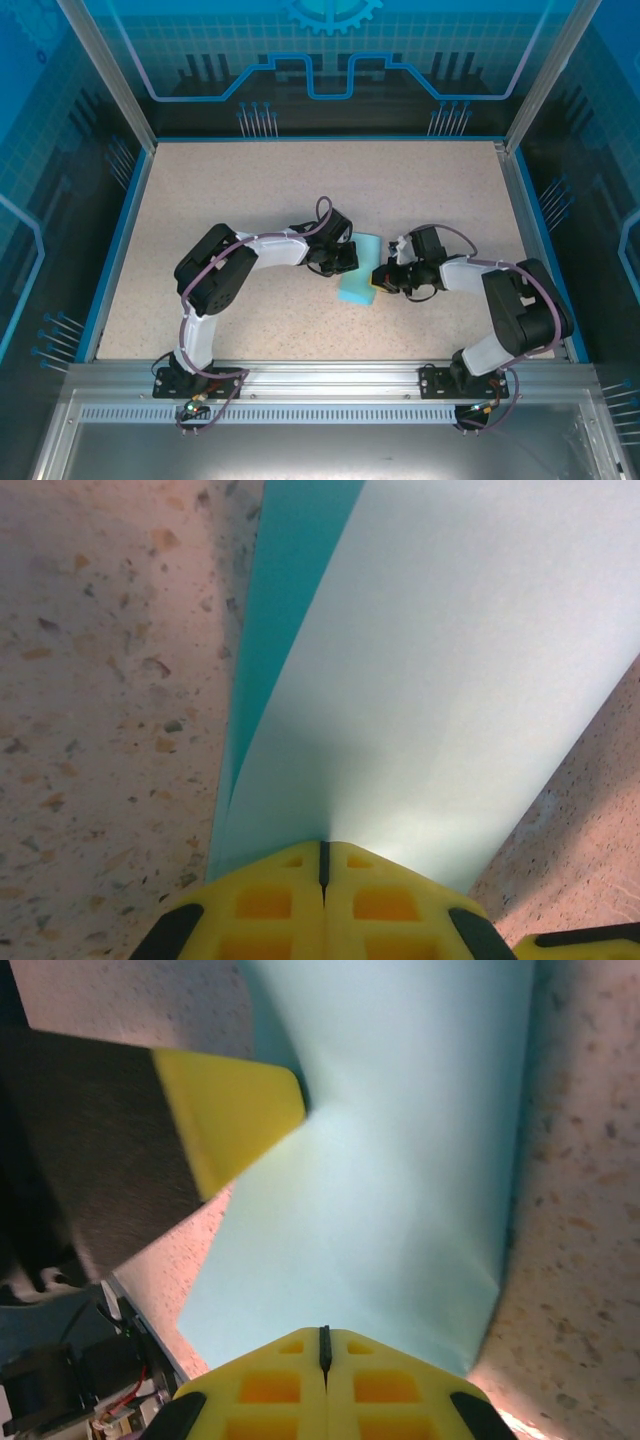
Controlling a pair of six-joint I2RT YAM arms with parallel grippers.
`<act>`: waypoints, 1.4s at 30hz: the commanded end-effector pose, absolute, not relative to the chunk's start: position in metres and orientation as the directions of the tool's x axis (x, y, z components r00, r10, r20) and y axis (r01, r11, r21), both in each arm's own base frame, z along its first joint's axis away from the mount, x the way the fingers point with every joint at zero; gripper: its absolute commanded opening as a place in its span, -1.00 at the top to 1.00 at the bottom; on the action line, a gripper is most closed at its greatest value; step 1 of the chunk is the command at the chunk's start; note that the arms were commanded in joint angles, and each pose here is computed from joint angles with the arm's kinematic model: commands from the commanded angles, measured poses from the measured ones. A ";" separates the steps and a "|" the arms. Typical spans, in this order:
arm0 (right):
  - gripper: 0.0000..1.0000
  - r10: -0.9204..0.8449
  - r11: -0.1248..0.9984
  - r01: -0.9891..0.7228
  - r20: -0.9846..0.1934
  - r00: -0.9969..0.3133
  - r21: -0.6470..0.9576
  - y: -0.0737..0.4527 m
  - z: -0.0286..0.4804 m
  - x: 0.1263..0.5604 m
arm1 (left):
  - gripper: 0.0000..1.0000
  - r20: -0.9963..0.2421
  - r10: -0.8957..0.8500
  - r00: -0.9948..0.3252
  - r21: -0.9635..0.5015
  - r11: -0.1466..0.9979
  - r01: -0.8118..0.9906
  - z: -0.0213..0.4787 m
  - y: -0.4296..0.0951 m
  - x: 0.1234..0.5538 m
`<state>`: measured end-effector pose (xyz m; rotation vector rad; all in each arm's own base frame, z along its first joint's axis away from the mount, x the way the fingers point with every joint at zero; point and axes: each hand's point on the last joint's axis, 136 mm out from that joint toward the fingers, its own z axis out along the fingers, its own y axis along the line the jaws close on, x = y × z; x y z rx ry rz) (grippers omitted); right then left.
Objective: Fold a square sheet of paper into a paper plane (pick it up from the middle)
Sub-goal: Fold the square sheet of paper in half at the center of the table.
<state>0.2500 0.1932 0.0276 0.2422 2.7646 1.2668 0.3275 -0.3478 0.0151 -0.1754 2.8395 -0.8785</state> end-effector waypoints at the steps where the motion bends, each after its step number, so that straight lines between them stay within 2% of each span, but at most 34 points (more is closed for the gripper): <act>1: 1.00 0.122 0.640 0.117 0.049 -0.991 0.759 0.195 0.012 0.231 | 1.00 -0.058 -0.127 -0.990 -0.439 0.894 -0.089 -0.025 -0.326 0.306; 6: 1.00 0.156 0.722 0.181 0.098 -0.983 0.668 0.179 -0.013 0.224 | 1.00 -0.054 -0.129 -0.990 -0.441 0.893 -0.092 -0.025 -0.326 0.305; 17: 0.94 0.118 0.650 0.078 0.002 -0.993 0.756 0.202 0.036 0.227 | 1.00 -0.042 -0.128 -0.991 -0.429 0.898 -0.098 -0.031 -0.324 0.302; 20: 0.93 0.089 0.645 0.060 0.004 -0.996 0.761 0.208 0.033 0.221 | 1.00 -0.040 -0.127 -0.991 -0.428 0.898 -0.098 -0.032 -0.324 0.302; 23: 0.94 0.093 0.702 0.090 0.034 -0.995 0.707 0.197 0.016 0.215 | 1.00 -0.040 -0.124 -0.992 -0.424 0.901 -0.096 -0.032 -0.323 0.302; 30: 1.00 0.078 0.708 0.143 0.125 -0.989 0.692 0.191 -0.006 0.203 | 1.00 -0.052 -0.123 -0.991 -0.407 0.909 -0.091 -0.033 -0.320 0.303; 38: 0.98 0.075 0.655 0.093 0.058 -0.996 0.750 0.199 0.028 0.210 | 1.00 -0.051 -0.121 -0.991 -0.414 0.906 -0.090 -0.031 -0.322 0.304; 42: 0.93 0.074 0.666 0.087 0.050 -0.996 0.740 0.197 0.024 0.203 | 1.00 -0.047 -0.121 -0.992 -0.415 0.905 -0.090 -0.032 -0.322 0.304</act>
